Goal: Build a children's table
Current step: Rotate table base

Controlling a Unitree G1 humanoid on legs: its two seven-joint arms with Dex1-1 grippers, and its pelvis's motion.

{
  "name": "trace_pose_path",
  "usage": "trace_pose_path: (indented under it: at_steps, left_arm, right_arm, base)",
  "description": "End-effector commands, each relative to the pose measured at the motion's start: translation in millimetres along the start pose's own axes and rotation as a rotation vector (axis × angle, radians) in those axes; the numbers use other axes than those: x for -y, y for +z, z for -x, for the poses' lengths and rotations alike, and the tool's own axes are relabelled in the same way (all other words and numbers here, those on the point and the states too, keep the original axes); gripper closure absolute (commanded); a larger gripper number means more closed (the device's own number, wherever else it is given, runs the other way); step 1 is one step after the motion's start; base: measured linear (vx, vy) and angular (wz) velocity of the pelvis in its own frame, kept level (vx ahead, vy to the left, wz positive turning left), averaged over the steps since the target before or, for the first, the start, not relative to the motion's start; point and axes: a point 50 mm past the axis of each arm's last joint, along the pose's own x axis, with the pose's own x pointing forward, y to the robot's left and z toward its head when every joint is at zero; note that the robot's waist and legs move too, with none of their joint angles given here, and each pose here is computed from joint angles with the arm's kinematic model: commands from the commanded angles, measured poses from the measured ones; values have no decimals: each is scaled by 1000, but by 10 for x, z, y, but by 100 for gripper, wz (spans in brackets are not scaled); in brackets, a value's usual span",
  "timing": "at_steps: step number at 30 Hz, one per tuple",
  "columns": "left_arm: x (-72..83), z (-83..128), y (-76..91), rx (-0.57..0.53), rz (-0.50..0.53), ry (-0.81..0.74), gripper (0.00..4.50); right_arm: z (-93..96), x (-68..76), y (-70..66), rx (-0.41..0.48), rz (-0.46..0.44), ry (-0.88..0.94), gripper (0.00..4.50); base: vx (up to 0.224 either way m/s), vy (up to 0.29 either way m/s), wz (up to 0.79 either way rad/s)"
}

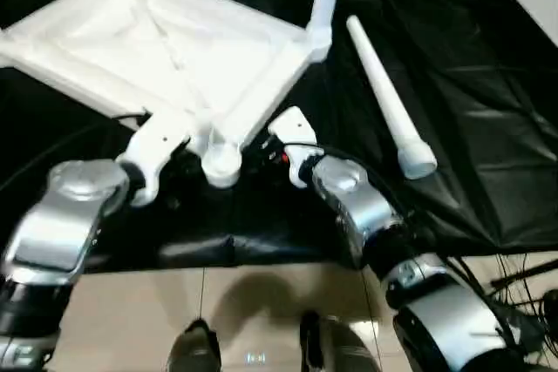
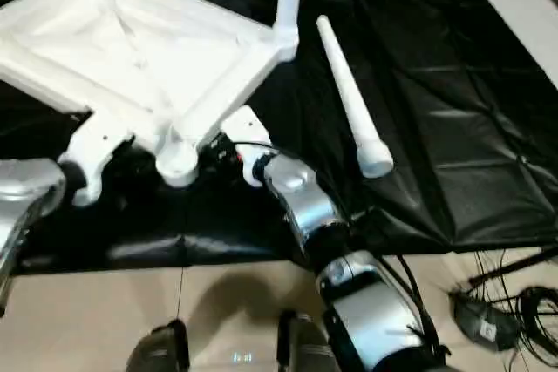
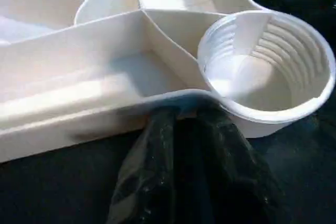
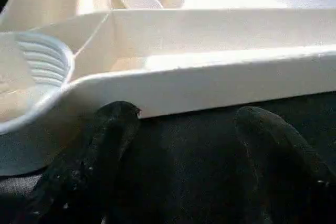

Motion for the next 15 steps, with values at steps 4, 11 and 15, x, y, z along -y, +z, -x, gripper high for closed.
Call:
trace_pose_path:
  at_steps: [4,11,15]
  left_arm:
    - [50,-137,96,68,-20,31,353]
    - [200,-296,391,357,17,121,353]
    - [217,-242,366,411,134,241,353]
  right_arm:
    - [131,274,201,50,13,-148,88]
    - [559,662,330,55,-38,-355,88]
    - [739,692,266,58,-44,-449,88]
  base:
    - [0,0,0]
    - [0,0,0]
    - [0,0,0]
